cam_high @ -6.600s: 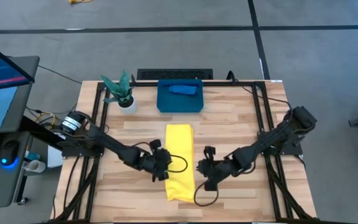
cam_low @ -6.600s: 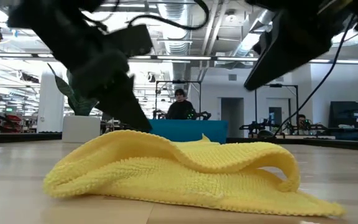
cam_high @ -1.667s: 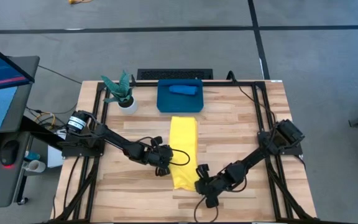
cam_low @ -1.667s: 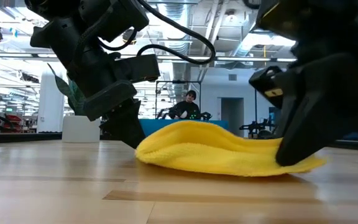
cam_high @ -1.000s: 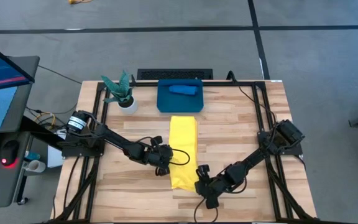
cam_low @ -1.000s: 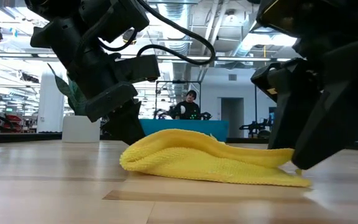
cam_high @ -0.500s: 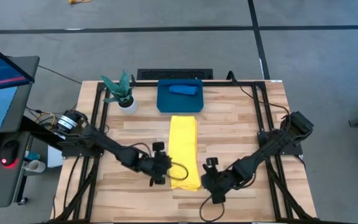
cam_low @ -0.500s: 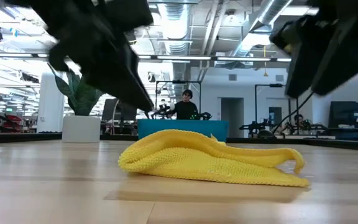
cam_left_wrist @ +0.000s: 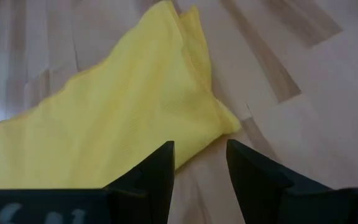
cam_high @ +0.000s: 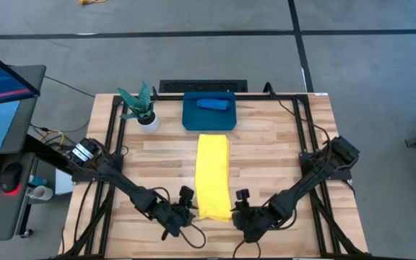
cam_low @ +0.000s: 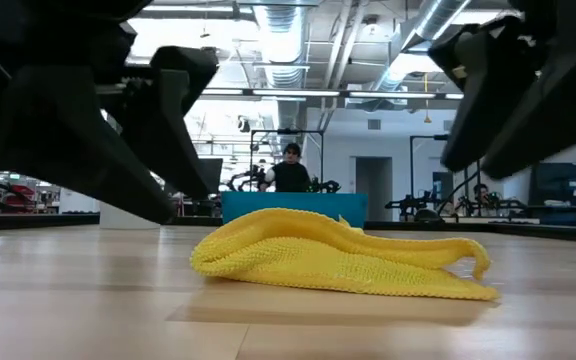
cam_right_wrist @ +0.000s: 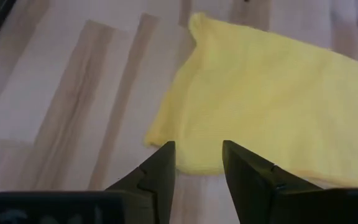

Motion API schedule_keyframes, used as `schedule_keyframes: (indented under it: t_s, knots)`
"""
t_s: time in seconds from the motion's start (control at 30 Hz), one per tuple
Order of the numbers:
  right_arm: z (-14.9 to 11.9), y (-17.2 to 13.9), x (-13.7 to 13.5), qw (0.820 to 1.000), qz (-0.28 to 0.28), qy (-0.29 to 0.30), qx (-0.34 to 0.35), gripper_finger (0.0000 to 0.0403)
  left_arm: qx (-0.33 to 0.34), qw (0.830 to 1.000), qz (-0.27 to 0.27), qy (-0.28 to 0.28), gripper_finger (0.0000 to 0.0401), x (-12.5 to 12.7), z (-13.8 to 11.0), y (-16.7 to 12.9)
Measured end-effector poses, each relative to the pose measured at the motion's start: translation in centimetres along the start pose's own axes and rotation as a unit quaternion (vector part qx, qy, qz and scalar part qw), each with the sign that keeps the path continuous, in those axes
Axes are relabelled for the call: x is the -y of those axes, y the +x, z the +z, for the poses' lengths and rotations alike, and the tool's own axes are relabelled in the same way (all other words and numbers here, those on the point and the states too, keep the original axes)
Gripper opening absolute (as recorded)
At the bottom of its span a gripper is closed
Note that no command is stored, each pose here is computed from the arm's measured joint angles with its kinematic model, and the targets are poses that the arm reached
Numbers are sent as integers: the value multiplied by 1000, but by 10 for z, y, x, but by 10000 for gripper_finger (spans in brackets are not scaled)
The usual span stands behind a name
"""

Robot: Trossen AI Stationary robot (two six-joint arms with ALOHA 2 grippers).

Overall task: Roll microfiber towels into tight, uniform cylinder then place into a basket
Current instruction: Fold the yellow microfiber towel

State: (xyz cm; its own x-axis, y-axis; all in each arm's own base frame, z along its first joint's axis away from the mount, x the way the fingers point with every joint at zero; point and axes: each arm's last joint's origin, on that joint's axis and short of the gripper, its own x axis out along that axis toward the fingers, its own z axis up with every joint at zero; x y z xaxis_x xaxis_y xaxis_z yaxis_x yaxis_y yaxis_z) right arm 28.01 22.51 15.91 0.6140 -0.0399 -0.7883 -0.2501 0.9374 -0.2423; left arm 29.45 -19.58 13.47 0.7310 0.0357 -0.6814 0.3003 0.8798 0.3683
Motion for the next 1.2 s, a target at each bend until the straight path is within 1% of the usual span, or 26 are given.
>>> schedule_keyframes:
  t_s: [0.1,0.2,0.3,0.43,0.5,0.57,0.63,0.73,0.83,1.1,1.2]
  knots:
    - [3,0,-1,1000,5,-17,14,154,-2,1000,-6,-7,139,-2,-1,4]
    - [3,0,-1,999,6,-30,15,154,-4,1000,-23,-16,139,-7,-1,7]
    - [4,1,0,999,7,-45,16,154,-4,999,-30,-25,139,-12,-1,10]
    - [-5,17,0,998,20,-57,-15,154,-13,999,-37,-27,139,-11,-7,23]
    - [-3,27,-3,998,36,-47,-4,154,-16,999,-40,-23,139,-9,-8,28]
    - [-10,32,-3,997,36,-61,-28,154,-13,999,-40,-24,139,-8,-4,31]
    - [-6,38,-6,996,56,-62,-11,154,-13,999,-39,-24,139,-8,-3,32]
    - [-7,39,-5,995,62,-76,-14,154,-7,999,-43,-20,139,-8,2,34]
    - [-11,42,-2,994,70,-75,-20,154,-10,999,-43,-19,139,-8,2,35]
    - [-16,46,4,995,86,-55,-20,154,-12,998,-50,-44,139,-8,0,38]
    - [-16,47,6,995,88,-49,-23,143,-11,998,-51,-46,139,-8,1,38]
